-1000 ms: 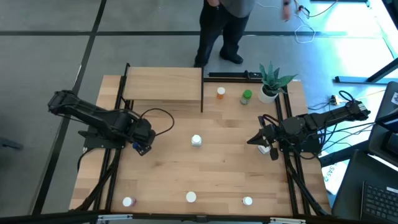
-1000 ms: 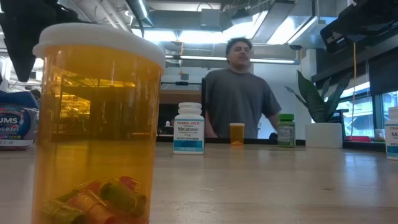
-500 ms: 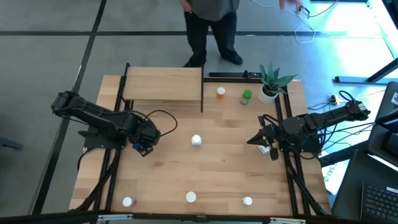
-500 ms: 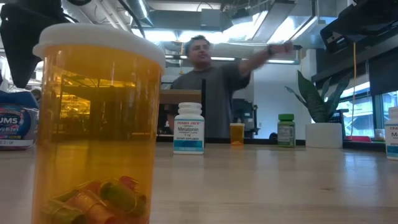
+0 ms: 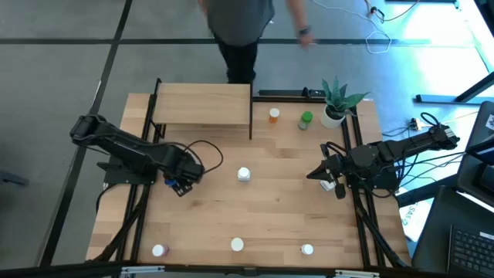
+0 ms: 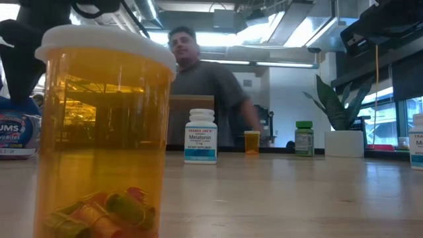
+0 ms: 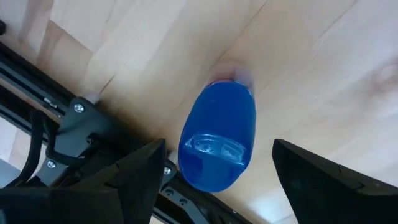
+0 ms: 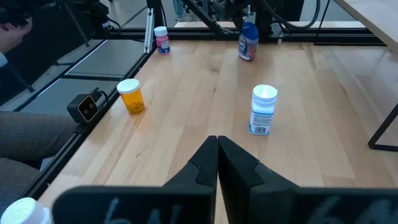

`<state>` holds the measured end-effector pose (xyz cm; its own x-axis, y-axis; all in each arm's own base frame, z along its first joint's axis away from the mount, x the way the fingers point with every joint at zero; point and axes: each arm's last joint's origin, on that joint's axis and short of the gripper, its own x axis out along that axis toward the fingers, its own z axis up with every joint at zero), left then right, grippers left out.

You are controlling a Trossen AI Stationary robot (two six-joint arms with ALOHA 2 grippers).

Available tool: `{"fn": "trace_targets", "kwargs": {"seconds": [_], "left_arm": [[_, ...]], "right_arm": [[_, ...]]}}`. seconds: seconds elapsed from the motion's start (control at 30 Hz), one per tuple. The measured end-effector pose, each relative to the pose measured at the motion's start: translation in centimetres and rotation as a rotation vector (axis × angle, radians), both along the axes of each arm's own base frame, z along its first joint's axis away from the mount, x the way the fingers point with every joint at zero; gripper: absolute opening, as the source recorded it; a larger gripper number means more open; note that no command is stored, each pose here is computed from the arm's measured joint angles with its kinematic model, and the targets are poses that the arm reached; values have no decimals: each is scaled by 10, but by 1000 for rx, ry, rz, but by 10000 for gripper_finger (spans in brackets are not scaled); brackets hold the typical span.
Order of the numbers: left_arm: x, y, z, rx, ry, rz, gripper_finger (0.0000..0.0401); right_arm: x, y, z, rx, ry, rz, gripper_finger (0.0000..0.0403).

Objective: Pick and place medicine bottles onto shelf by color
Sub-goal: Put the blue pill bottle on the shelf

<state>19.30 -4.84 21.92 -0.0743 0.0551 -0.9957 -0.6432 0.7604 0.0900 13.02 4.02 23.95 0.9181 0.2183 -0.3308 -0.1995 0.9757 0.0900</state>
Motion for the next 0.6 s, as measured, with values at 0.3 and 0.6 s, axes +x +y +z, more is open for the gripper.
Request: {"fn": "trace_targets", "kwargs": {"seconds": [0.3, 0.6], "left_arm": [[-1, 0, -11, 2, 12, 1, 289], [-1, 0, -22, -14, -5, 4, 289]], "right_arm": [[0, 0, 0, 0, 1, 0, 14], [0, 0, 0, 0, 1, 0, 14]]}}
